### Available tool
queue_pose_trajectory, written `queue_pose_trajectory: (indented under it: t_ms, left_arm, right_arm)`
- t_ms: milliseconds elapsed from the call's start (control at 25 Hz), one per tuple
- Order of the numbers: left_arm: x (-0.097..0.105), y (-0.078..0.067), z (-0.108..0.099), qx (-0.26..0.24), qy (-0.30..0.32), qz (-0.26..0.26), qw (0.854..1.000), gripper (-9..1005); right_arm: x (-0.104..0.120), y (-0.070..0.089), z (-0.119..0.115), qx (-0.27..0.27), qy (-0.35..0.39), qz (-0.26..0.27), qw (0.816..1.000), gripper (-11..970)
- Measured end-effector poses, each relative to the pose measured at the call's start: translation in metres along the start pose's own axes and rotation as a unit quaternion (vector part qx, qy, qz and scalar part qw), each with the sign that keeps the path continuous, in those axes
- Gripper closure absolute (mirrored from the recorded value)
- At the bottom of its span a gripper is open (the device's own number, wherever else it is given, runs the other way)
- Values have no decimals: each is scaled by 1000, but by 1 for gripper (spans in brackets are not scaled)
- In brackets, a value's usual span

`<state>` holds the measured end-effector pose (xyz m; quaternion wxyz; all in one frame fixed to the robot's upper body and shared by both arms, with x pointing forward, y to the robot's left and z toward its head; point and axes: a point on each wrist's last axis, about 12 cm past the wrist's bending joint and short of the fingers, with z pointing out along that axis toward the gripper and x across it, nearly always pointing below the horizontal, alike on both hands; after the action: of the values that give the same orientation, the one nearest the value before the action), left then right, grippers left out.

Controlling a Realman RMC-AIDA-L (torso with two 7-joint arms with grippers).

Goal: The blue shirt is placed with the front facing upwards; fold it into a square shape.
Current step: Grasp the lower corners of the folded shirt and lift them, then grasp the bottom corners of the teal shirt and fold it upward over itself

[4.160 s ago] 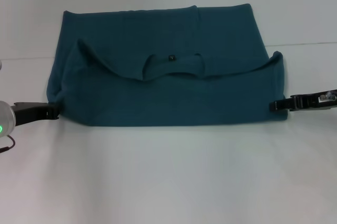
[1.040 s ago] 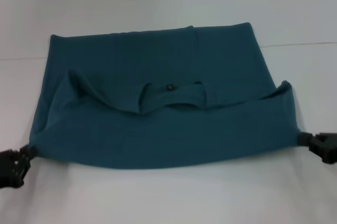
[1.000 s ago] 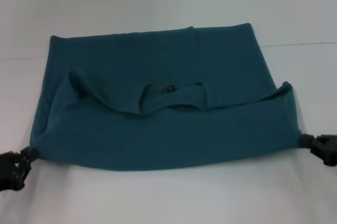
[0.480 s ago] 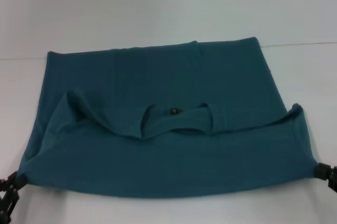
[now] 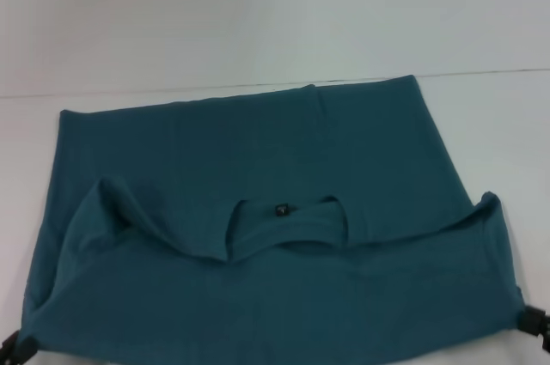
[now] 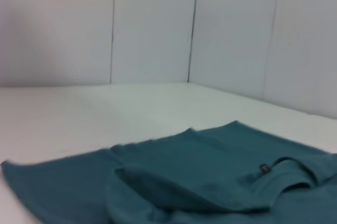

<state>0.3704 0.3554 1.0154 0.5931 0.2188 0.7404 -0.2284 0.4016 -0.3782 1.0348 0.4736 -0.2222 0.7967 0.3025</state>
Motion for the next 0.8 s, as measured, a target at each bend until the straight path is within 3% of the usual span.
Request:
queue_pose_trajectory:
  t_ms: [360, 600, 800]
  left_arm:
    - [6, -21, -21, 42, 3, -12, 999, 941]
    - [8, -27, -25, 57, 6, -15, 998, 942]
    - [9, -30, -21, 84, 19, -16, 996, 941]
  right_arm:
    - [23, 24, -30, -8, -22, -15, 1000, 932]
    - [28, 27, -45, 8, -24, -13, 1000, 932]
    - [28, 23, -36, 7, -18, -9, 1000, 932]
